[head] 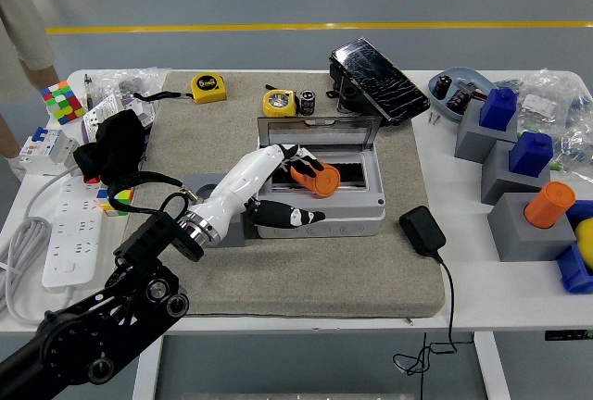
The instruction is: Fetch the battery,place it into the box,close the lid of the box
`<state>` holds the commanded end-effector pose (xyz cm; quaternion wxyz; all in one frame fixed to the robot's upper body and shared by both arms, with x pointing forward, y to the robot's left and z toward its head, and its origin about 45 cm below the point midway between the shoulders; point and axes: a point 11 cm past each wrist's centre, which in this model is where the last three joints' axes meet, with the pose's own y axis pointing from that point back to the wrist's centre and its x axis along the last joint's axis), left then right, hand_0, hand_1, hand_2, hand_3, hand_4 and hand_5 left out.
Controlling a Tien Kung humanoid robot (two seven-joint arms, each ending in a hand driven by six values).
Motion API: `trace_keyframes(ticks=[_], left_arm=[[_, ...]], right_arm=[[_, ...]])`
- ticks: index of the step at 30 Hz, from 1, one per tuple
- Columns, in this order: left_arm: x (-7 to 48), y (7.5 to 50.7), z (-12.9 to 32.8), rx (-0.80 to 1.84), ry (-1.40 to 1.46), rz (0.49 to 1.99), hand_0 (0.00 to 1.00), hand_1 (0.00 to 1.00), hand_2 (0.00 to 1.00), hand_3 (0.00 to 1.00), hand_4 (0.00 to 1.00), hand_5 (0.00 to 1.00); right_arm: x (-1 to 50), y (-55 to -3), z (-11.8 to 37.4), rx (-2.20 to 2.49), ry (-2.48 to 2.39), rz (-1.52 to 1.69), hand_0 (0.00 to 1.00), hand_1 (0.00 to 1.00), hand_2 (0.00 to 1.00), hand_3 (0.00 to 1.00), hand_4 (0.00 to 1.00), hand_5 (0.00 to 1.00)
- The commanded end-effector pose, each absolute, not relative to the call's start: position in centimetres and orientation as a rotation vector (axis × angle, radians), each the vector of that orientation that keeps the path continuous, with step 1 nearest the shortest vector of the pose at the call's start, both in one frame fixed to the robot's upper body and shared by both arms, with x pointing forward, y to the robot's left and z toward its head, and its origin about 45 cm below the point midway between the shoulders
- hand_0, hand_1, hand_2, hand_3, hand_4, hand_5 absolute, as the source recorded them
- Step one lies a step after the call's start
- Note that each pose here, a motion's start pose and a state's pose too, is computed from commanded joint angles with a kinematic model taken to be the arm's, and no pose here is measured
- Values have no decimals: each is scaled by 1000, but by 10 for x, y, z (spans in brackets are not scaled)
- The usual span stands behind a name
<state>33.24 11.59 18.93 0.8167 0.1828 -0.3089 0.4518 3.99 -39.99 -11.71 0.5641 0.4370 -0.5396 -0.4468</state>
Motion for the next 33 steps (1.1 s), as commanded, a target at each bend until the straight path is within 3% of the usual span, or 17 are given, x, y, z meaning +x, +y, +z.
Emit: trace_keyframes(ticks=[12,19,20,26,27,32,33], left_arm=[[324,60,199,302,-651,843,433,584,556,590,998,198],[338,72,228,229,-702,913,434,584,555,589,998,205],[343,75,233,220,-716,928,496,658,614,626,998,253],[373,94,259,241,-799,1007,496,658,614,626,998,253],[376,97,261,250,-805,1015,766,812,766,768,998,344],[392,109,261,322,-819,1044,766,812,766,768,998,344],[394,111,258,343,-819,1045,826,853,800,794,998,402]], right_arm=[[39,-400,-117,1030,-1261,-1047,641,666,675,607,991,599],[36,-400,-117,1021,-1263,-1055,642,666,674,607,992,599],[36,-400,-117,1021,-1263,-1055,642,666,675,608,991,599],[38,-398,-118,1027,-1266,-1057,642,666,675,608,991,599],[38,-398,-118,1029,-1267,-1057,641,666,675,607,991,599],[38,-398,-118,1029,-1268,-1058,641,666,675,607,991,599],[38,-398,-118,1027,-1267,-1058,641,666,674,608,992,599]])
